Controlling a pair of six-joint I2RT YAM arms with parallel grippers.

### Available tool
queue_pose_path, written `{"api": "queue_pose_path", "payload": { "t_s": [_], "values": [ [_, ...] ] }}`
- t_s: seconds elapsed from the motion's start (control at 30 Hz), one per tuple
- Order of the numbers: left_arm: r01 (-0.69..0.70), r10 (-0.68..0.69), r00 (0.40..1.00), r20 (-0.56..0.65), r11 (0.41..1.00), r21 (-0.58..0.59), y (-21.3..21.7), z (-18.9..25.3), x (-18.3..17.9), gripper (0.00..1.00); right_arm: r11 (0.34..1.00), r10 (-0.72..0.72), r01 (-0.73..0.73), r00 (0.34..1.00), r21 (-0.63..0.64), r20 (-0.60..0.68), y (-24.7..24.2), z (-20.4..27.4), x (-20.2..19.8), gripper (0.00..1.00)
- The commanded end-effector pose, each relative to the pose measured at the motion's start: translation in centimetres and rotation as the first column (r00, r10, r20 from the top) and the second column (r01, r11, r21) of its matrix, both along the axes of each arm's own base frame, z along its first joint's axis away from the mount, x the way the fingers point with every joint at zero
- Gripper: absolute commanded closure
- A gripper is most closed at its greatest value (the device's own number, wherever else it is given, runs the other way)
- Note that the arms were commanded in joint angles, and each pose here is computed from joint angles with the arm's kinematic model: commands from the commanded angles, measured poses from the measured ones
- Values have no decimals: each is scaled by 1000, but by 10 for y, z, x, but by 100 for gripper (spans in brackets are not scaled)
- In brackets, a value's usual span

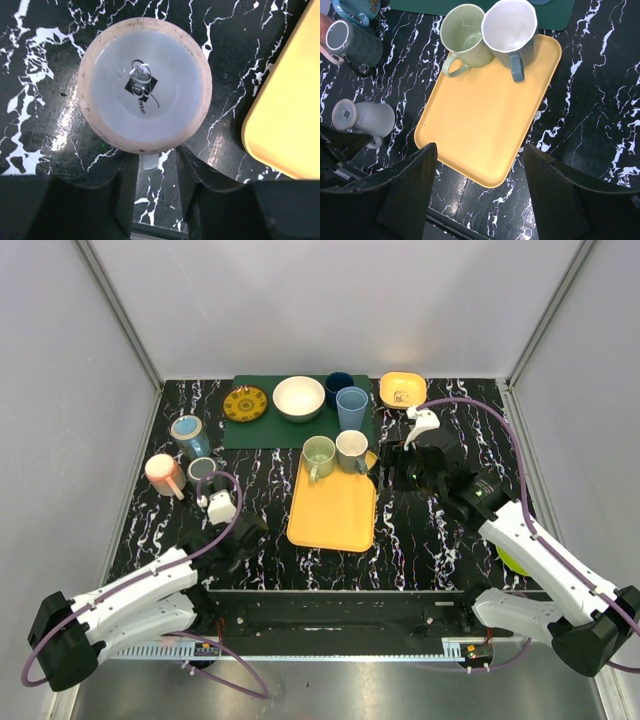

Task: Turn the mug right side up

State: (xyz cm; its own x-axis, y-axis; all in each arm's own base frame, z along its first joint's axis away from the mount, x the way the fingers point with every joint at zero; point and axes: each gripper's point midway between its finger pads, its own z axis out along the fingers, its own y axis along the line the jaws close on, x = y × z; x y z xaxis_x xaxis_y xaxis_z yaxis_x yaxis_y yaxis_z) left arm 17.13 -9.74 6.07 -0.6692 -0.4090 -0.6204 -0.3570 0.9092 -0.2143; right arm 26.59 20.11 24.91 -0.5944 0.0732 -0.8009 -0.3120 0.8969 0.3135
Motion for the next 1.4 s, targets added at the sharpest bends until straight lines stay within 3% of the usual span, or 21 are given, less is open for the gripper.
{"api": "queue_pose_path", "payload": {
  "t_s": [0.0, 0.17, 0.4, 0.53, 0.63, 0.77, 0.97, 1.07, 1.2, 1.37],
  "values": [
    [-31, 31, 999, 26, 999, -12, 0, 3, 11, 64, 999, 16, -17, 999, 50, 37, 5, 14, -3, 25],
    [-38, 38, 999, 21, 999, -19, 4, -2, 10, 69, 999, 14, -16, 999, 47, 30, 5, 11, -4, 25],
    [-43, 43, 999, 7, 999, -19, 7, -6, 9, 99, 998, 19, -20, 1000, 54, 21, 7, 8, -4, 25],
    [-34, 34, 999, 10, 999, -31, 5, -4, 9, 100, 998, 22, -23, 1000, 56, 16, 6, 5, -6, 25],
    [32, -23, 997, 75, 991, -128, -13, 12, 15, 100, 996, 44, -46, 999, 82, 20, 10, 10, -11, 25],
    [218, -78, 929, 361, 905, -365, -50, 82, 30, 100, 987, 65, -70, 997, 144, 39, 12, 21, -20, 25],
    [467, -68, 785, 615, 718, -516, -88, 180, 30, 100, 919, 218, -208, 976, 334, 6, 41, 29, -51, 25],
    [553, 18, 701, 713, 618, -559, -95, 223, 30, 100, 812, 336, -298, 942, 502, 16, 61, 40, -75, 25],
    [638, 69, 618, 783, 538, -551, -106, 260, 30, 100, 599, 472, -433, 871, 674, 140, 79, 76, -103, 26],
    [735, 91, 557, 826, 408, -541, -128, 294, 27, 100, 487, 527, -440, 837, 754, 148, 86, 79, -113, 28]
  ]
}}
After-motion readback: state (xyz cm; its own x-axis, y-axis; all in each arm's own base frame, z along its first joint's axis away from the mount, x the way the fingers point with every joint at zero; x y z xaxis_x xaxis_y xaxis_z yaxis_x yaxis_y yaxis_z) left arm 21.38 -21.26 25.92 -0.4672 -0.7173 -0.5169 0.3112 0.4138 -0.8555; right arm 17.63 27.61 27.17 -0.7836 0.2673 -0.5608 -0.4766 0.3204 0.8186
